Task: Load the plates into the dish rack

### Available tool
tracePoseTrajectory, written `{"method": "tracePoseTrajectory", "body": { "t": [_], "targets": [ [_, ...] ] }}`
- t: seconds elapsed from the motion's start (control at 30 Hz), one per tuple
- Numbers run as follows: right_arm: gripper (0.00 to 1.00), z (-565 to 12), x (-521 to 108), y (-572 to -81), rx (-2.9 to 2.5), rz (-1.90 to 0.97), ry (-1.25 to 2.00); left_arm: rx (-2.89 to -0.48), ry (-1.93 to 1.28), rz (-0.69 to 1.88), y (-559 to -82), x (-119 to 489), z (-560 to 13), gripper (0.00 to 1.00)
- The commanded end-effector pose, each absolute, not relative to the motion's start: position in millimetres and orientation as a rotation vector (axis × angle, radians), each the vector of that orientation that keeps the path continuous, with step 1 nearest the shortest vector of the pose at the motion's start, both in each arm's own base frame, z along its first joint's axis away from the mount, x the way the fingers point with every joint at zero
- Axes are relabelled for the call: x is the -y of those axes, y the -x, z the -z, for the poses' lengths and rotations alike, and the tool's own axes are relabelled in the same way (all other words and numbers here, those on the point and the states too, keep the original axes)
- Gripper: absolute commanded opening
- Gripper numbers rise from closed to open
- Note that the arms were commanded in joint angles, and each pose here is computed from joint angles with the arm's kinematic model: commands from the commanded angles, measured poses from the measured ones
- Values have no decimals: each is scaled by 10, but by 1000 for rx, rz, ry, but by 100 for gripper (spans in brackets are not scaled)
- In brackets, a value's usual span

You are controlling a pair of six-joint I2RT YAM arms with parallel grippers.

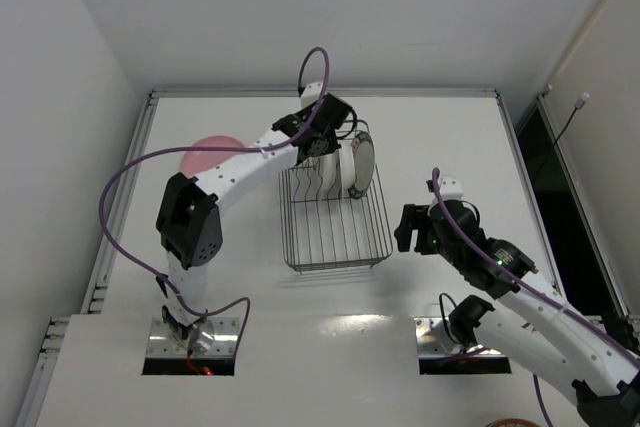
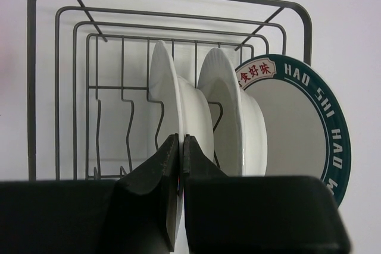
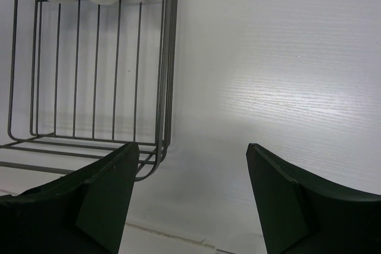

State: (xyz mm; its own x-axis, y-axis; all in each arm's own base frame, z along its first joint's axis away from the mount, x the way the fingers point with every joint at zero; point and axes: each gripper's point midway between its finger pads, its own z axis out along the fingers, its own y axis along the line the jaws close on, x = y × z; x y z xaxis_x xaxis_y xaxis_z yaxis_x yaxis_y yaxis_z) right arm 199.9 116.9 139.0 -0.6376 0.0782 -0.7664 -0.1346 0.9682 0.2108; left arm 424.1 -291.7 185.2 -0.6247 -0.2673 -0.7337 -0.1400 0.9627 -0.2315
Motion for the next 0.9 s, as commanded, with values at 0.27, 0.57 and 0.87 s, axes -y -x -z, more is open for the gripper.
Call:
{"method": "tracePoseTrajectory", "body": {
  "t": [0.27, 0.57, 0.87],
  "targets": [
    [71, -1499, -1159, -2035, -2203, -320, 24, -2288, 199, 294, -4227, 3165, -1985, 21],
    [71, -1553, -1189, -2049, -2190, -340, 25, -2251, 144, 354, -4136, 3259, -2457, 72],
    [71, -1586, -1282, -2090, -2176, -382, 36, -2073, 5, 492, -3999, 3218, -3378, 83]
  ]
}}
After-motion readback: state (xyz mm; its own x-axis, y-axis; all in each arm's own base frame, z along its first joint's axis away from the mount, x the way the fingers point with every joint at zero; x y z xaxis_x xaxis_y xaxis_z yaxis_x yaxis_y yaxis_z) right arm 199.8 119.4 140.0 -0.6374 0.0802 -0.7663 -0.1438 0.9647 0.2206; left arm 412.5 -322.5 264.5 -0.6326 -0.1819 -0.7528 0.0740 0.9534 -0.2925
